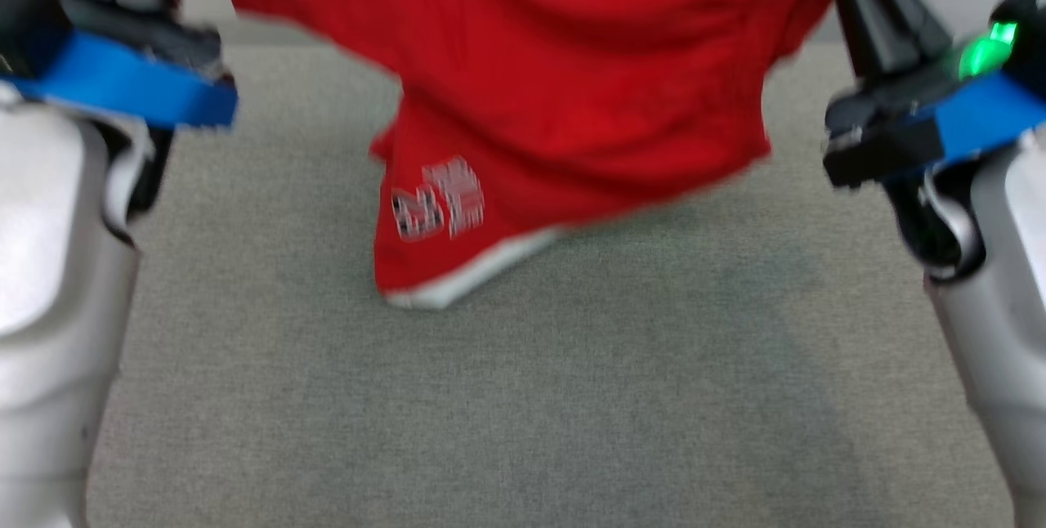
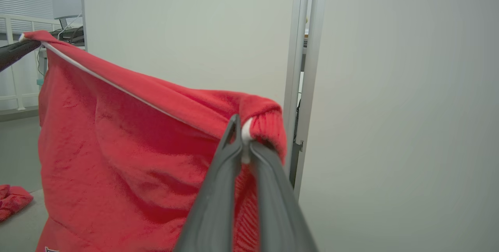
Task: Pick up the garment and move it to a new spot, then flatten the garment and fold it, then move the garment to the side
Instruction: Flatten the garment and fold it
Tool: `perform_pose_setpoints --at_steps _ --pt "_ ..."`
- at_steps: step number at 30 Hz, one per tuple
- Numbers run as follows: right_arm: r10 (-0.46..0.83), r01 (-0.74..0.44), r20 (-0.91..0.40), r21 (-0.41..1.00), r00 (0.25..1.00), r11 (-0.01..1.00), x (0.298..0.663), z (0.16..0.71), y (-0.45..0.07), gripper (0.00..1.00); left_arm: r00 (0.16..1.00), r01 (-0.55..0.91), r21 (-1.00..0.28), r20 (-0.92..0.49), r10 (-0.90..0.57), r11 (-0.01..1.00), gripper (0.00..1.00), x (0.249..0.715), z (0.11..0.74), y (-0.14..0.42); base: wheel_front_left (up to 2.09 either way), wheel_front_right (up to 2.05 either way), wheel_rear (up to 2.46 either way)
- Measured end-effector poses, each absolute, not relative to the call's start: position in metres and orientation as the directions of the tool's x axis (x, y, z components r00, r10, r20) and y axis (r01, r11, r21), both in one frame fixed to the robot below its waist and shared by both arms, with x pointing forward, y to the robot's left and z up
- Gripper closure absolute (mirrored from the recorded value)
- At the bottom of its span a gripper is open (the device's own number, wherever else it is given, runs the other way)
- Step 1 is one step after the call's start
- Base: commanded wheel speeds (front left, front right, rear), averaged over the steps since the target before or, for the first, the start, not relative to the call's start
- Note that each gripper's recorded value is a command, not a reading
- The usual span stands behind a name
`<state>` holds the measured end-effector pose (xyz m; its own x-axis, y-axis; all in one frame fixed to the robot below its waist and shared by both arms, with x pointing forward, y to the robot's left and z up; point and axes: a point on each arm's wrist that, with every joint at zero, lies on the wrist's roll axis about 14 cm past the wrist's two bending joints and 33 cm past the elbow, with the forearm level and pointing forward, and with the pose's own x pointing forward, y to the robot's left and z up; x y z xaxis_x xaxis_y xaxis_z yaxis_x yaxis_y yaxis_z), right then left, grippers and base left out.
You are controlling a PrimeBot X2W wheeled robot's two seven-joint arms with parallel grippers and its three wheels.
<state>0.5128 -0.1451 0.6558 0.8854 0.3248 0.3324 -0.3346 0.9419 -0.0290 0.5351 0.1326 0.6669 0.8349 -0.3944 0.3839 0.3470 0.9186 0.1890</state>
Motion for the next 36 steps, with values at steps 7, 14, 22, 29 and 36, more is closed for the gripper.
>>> perform_pose_setpoints --at_steps 7,14,22,29,36 --pt "0.334 -0.313 0.43 -0.121 0.839 0.942 0.573 0.685 -0.132 1.0 0.816 0.264 0.185 0.48 -0.321 0.947 1.0 0.575 0.706 0.145 0.0 0.0 0.0" --pt "0.348 -0.335 0.311 -0.098 0.884 0.937 0.582 0.629 -0.125 1.0 0.908 0.232 0.088 0.339 -0.248 0.969 1.0 0.562 0.628 0.164 0.0 0.0 0.0" --pt "0.357 -0.353 -0.031 0.103 0.933 0.93 0.507 0.479 -0.119 1.0 0.99 0.102 -0.154 -0.085 -0.116 0.983 1.0 0.465 0.451 0.177 0.0 0.0 0.0" --pt "0.337 -0.276 -0.209 0.276 0.918 0.921 0.417 0.413 -0.115 1.0 0.96 -0.019 -0.229 -0.275 -0.046 0.973 1.0 0.373 0.391 0.18 0.0 0.0 0.0" --pt "0.36 -0.266 -0.274 0.325 0.892 0.907 0.352 0.395 -0.11 1.0 0.937 -0.069 -0.241 -0.347 -0.02 0.968 1.0 0.315 0.372 0.181 0.0 0.0 0.0"
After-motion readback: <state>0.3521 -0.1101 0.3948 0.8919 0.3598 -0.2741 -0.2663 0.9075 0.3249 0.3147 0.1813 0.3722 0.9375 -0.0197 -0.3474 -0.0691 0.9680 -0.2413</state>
